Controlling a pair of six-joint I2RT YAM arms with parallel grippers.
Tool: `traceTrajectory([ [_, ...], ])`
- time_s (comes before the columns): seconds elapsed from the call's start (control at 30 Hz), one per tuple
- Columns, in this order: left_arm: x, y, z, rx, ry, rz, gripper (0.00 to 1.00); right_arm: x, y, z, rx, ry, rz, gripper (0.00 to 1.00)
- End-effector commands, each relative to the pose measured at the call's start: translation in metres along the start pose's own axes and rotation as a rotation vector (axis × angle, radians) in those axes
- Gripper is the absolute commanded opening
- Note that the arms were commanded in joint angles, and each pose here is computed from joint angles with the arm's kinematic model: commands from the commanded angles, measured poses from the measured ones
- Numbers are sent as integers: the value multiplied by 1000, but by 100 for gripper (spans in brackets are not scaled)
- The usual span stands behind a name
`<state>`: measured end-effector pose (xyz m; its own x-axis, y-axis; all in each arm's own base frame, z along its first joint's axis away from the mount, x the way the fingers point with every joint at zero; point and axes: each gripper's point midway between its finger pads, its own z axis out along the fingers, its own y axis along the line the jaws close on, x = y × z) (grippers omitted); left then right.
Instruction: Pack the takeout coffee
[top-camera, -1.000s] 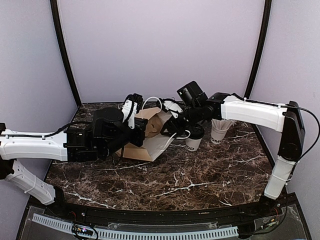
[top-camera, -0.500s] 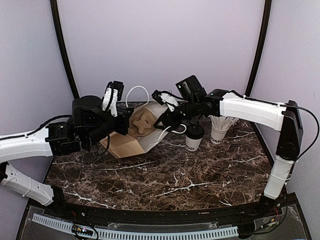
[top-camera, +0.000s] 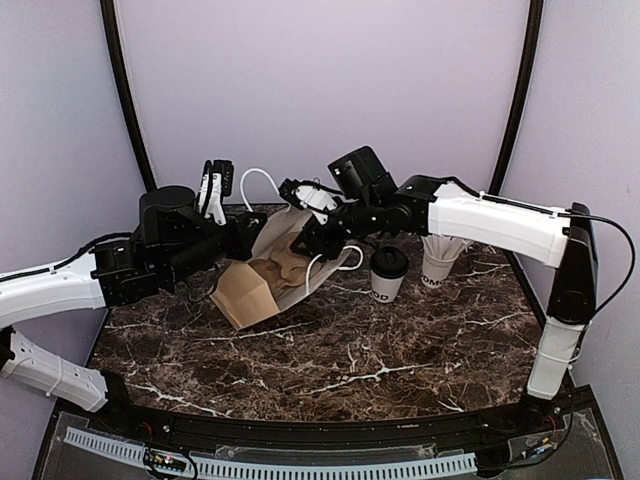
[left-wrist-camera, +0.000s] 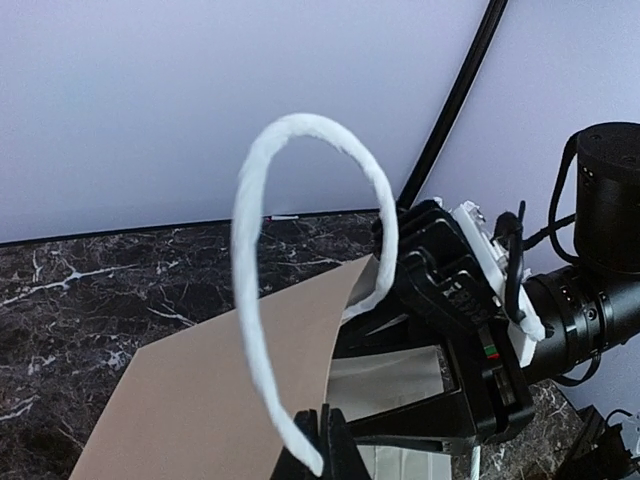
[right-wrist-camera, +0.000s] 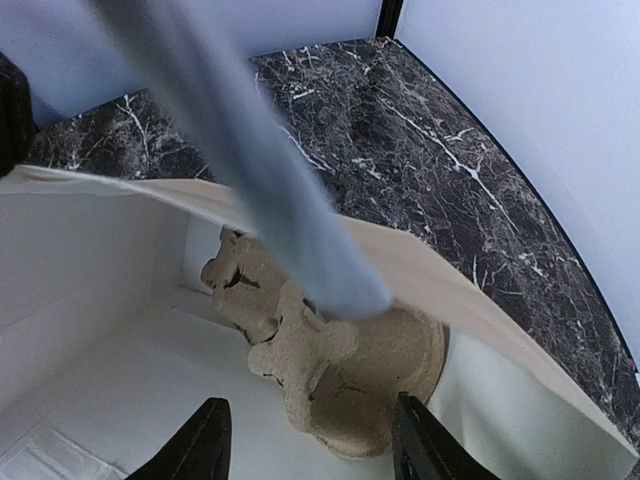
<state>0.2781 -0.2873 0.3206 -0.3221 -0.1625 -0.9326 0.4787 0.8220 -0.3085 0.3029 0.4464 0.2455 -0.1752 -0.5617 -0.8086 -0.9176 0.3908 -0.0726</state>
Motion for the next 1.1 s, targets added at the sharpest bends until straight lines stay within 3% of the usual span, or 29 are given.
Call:
traceTrajectory([
  [0.0,-4,-7,5,60,-24,-150,0,-4,4,-6,56,33,-132,54],
  [0.27,-2,-15,9,122,28,-155,0,39,30,-11,53,222,-466,51],
  [0.5,8,-13,15,159,94,-166,0,54,41,-15,-7,271,-730,62],
  [0.7,13,-10,24,217,179,-175,0,35,31,-21,15,283,-934,70],
  [0.9,2,-17,26,288,241,-162,0,21,31,-24,5,298,-1051,77],
  [1.07,-4,-28,19,348,345,-114,0,9,49,-33,-48,301,-1041,77],
])
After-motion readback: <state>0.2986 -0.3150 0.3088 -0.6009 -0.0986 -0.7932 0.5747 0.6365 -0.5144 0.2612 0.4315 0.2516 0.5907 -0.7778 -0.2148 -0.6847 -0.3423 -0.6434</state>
